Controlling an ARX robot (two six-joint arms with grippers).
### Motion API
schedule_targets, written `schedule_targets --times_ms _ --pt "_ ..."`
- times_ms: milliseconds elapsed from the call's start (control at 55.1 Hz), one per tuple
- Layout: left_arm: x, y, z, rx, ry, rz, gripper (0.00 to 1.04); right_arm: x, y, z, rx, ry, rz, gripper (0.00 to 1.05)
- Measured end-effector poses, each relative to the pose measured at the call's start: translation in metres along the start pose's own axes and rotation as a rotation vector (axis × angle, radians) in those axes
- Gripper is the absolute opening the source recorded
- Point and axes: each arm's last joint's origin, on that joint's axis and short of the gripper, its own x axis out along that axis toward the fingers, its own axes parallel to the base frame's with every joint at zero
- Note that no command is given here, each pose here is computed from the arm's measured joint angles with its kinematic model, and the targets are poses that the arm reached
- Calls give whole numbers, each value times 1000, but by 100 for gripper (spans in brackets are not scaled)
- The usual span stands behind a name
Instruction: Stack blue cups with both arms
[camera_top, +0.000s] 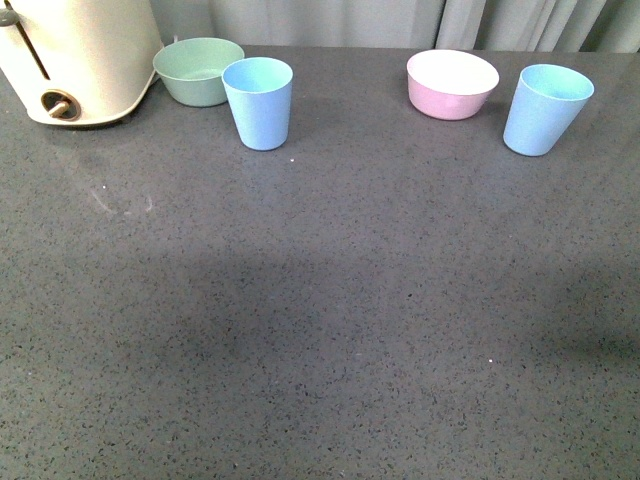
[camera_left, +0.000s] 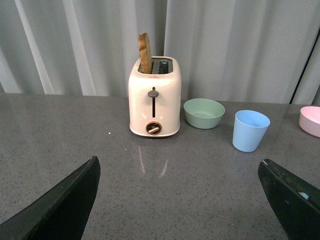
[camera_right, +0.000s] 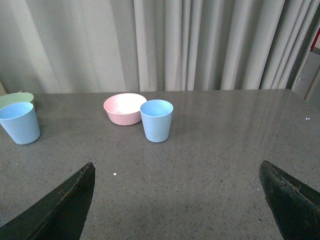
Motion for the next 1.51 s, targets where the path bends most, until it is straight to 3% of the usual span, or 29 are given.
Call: schedule_targets --times_ms 690,708,817,871,1107,1288,1506 --pt "0 0 0 0 1 0 96 0 0 0 0 0 0 96" --pt "0 0 0 -7 10 3 96 0 0 0 0 0 0 96" --pt "6 -4 3 -107 354 9 96 0 0 0 0 0 0 96" --pt "24 -8 12 -139 442 -12 96 0 0 0 0 0 2 96" --pt "121 -27 50 -149 447 -63 96 0 0 0 0 0 0 96" --pt "218 -64 37 -149 611 -78 96 0 0 0 0 -1 0 96" --pt "285 -99 28 -138 692 -28 96 0 0 0 0 -1 0 96"
